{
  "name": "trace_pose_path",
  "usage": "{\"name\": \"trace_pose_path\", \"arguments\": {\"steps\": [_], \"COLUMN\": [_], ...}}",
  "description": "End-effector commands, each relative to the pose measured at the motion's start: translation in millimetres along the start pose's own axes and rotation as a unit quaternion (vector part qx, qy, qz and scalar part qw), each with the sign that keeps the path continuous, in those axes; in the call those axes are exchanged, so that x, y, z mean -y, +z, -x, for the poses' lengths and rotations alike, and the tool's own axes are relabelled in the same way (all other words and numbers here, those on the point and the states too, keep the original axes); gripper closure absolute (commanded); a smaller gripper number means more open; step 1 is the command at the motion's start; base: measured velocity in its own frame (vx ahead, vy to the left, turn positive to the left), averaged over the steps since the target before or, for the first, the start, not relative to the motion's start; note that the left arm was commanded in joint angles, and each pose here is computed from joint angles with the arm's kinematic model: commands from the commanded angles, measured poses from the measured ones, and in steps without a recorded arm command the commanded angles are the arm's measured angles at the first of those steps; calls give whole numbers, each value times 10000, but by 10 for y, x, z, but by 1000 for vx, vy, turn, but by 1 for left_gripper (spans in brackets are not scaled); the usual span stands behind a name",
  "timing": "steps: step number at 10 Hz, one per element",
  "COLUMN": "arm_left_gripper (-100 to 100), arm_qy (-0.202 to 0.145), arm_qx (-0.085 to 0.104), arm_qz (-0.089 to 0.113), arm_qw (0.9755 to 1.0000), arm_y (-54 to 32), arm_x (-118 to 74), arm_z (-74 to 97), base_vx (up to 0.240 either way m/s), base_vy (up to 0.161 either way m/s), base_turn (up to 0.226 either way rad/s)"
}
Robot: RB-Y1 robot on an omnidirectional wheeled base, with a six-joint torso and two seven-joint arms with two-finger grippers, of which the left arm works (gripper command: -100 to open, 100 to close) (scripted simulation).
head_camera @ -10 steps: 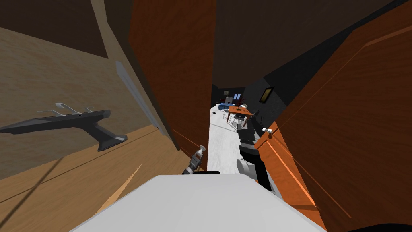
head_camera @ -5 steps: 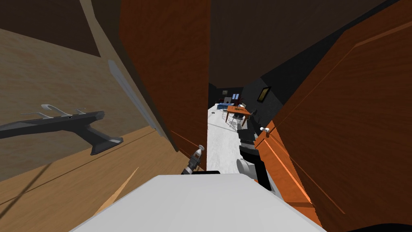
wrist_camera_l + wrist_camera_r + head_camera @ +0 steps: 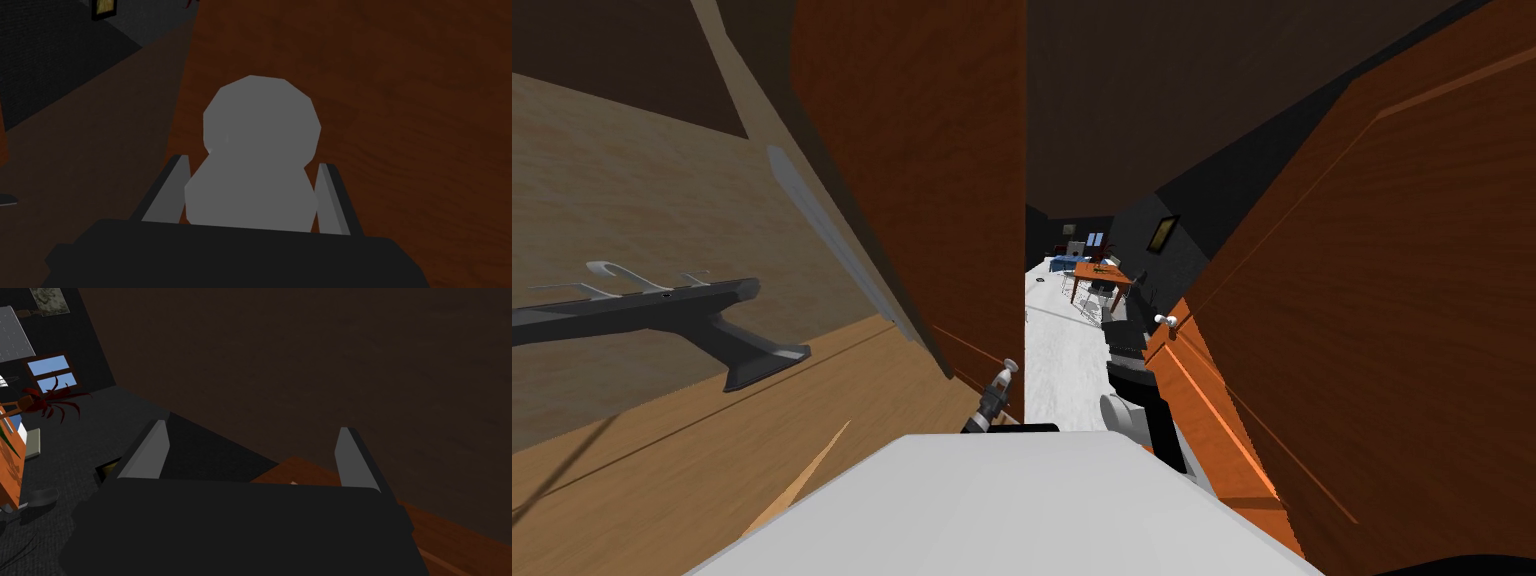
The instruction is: Push the door open
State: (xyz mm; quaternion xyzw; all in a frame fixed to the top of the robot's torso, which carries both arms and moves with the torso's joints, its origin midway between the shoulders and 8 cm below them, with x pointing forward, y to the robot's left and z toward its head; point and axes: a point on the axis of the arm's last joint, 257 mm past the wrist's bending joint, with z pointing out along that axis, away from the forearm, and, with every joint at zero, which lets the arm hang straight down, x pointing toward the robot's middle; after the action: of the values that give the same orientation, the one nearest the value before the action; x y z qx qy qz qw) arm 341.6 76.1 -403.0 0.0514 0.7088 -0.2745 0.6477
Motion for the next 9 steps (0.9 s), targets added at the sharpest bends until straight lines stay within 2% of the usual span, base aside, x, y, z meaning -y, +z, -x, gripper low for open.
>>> {"name": "trace_pose_path", "arguments": {"steps": [1, 3, 4, 5, 6, 8, 9], "arm_left_gripper": [100, 100, 100, 100, 100, 100, 100], "arm_qy": [-125, -510, -573, -773, -796, -1208, -1283], "arm_qx": [129, 205, 206, 247, 248, 349, 351], "arm_qz": [57, 143, 141, 182, 182, 270, 268], "arm_qw": [9998, 9984, 9980, 9965, 9964, 9917, 9908], "arm_y": [29, 35, 35, 38, 38, 48, 48], "arm_x": [-106, -196, -196, -242, -242, -339, -339], "arm_z": [119, 163, 163, 186, 186, 236, 236], "base_vx": [35, 22, 19, 29, 21, 25, 27], "base_vy": [-19, -20, -15, -19, -11, -22, -11], "base_turn": [-23, -43, -22, -43, -19, -47, -23]}}
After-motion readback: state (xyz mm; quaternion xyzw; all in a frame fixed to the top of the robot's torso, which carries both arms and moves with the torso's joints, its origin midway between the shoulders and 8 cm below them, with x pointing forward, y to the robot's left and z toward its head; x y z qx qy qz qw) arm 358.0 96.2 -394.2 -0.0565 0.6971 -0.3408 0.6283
